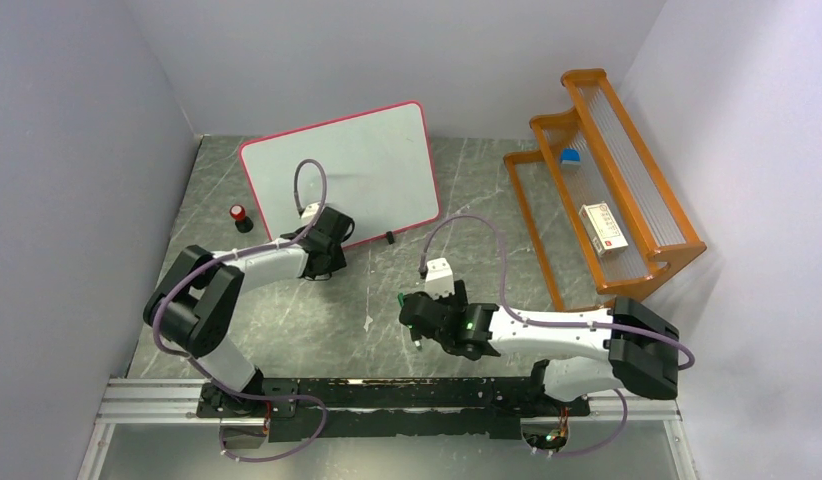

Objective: Write a sentence on the whiteboard
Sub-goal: Move the whiteboard marker to the center of the board, then move the whiteboard stand to the center of the board.

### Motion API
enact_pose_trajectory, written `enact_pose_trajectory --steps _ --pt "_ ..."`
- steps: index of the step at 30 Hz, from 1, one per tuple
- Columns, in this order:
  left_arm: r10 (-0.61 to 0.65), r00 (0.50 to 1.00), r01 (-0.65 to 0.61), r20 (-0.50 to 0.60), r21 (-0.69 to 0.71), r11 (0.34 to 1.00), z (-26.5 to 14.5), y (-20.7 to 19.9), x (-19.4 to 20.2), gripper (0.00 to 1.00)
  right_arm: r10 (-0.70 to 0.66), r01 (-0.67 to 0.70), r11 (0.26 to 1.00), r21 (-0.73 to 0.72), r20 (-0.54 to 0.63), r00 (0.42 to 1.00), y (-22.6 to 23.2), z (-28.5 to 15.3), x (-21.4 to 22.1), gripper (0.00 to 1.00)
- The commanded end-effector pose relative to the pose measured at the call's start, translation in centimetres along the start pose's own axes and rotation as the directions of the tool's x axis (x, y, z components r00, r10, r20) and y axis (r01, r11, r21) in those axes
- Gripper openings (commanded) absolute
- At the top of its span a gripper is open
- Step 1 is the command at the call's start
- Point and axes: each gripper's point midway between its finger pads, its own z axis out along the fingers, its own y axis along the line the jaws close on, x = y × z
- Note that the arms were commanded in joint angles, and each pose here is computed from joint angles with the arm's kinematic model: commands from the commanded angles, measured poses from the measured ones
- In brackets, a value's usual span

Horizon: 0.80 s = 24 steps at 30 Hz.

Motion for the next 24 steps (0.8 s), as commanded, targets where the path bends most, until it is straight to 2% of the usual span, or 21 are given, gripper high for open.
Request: enact_pose_trajectory --steps 1,6,9,17,24 --pt "-0.033 0.999 0.033 0.036 0.004 0.999 0.9 -1.2 -1.3 0.4 0.036 -0.038 0.999 0.022 0.074 0.997 -1.0 0.0 -2.0 0.82" --pt "-0.021 1.0 0.021 0.005 0.032 0.999 0.8 -1.6 0.5 0.16 0.05 -0.054 0.998 0.036 0.101 0.994 -2.0 -0.1 -2.7 0.83" --pt "0.002 1.0 -0.002 -0.01 0.049 0.999 0.2 -2.1 2.1 0.05 0.063 -0.068 0.997 0.044 0.113 0.992 -2.7 -0.1 -2.9 0.83" --pt "-0.022 0.997 0.03 -0.07 0.113 0.993 -2.0 -3.8 6.5 0.05 0.105 -0.121 0.989 0.089 0.167 0.98 -5.1 -0.7 -3.3 0.83" --pt "-0.053 0.994 0.065 -0.095 0.133 0.989 -3.8 -5.7 9.5 0.05 0.158 -0.176 0.982 0.07 0.211 0.965 -6.0 -1.7 -4.1 0.84"
